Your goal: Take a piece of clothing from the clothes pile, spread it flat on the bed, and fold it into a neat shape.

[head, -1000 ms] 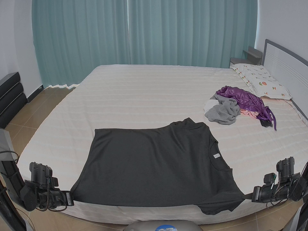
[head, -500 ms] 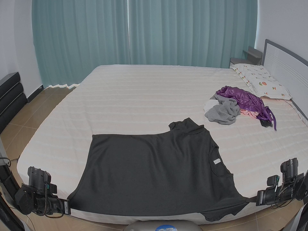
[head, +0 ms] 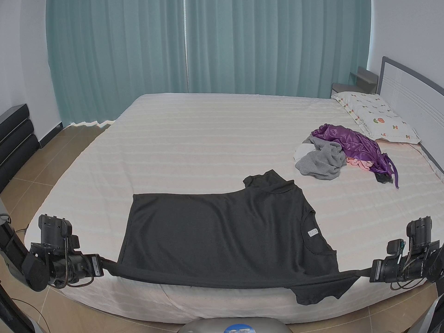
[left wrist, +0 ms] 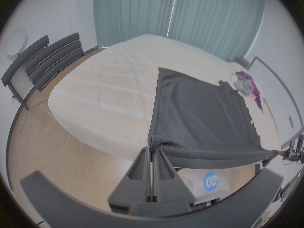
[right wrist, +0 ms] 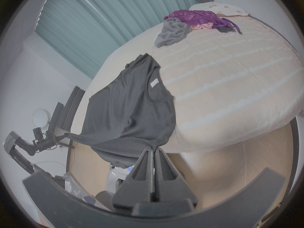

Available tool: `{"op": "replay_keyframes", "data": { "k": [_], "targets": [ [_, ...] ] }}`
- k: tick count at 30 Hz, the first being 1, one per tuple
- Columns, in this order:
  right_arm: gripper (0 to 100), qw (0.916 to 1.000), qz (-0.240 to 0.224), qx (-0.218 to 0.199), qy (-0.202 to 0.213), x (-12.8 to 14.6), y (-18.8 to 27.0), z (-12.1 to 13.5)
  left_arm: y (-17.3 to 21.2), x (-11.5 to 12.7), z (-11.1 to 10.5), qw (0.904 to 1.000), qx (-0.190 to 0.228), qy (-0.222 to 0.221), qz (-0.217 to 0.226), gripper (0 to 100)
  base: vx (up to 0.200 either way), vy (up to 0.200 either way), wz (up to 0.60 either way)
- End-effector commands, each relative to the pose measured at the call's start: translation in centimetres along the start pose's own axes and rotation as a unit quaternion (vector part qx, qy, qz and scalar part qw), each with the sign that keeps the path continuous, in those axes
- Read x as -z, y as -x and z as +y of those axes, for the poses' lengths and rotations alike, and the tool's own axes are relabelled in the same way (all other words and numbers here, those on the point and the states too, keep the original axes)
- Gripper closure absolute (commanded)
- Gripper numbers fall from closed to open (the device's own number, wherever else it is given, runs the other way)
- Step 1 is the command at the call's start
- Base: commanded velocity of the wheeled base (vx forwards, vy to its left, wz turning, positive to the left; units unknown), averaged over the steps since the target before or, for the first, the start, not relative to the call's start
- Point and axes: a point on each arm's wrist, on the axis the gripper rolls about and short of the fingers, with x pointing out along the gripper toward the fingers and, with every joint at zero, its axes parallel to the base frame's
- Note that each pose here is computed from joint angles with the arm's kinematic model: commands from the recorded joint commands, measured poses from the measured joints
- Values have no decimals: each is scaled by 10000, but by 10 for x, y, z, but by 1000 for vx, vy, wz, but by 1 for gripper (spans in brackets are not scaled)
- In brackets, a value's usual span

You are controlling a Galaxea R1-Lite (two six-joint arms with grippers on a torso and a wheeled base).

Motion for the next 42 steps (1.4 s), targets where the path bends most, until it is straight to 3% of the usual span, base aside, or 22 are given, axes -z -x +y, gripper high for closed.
{"op": "replay_keyframes", "data": {
  "k": [1, 8, 30, 42],
  "targets": [
    [100, 9998, -201, -55, -59, -20, -10, 4, -9, -22, -6, 9993, 77, 187, -320, 100, 0, 0, 0],
    [100, 9985, -541, -3, -79, -45, -17, 8, -15, -36, -10, 9985, 124, 189, -498, 100, 0, 0, 0],
    [100, 9987, -479, -82, 177, -34, -11, 23, -9, -24, -11, 9999, -8, 93, -43, 100, 0, 0, 0],
    [100, 9991, -406, -55, 136, -51, -35, 19, -36, -41, -16, 9999, 7, 118, -47, 100, 0, 0, 0]
  ]
}}
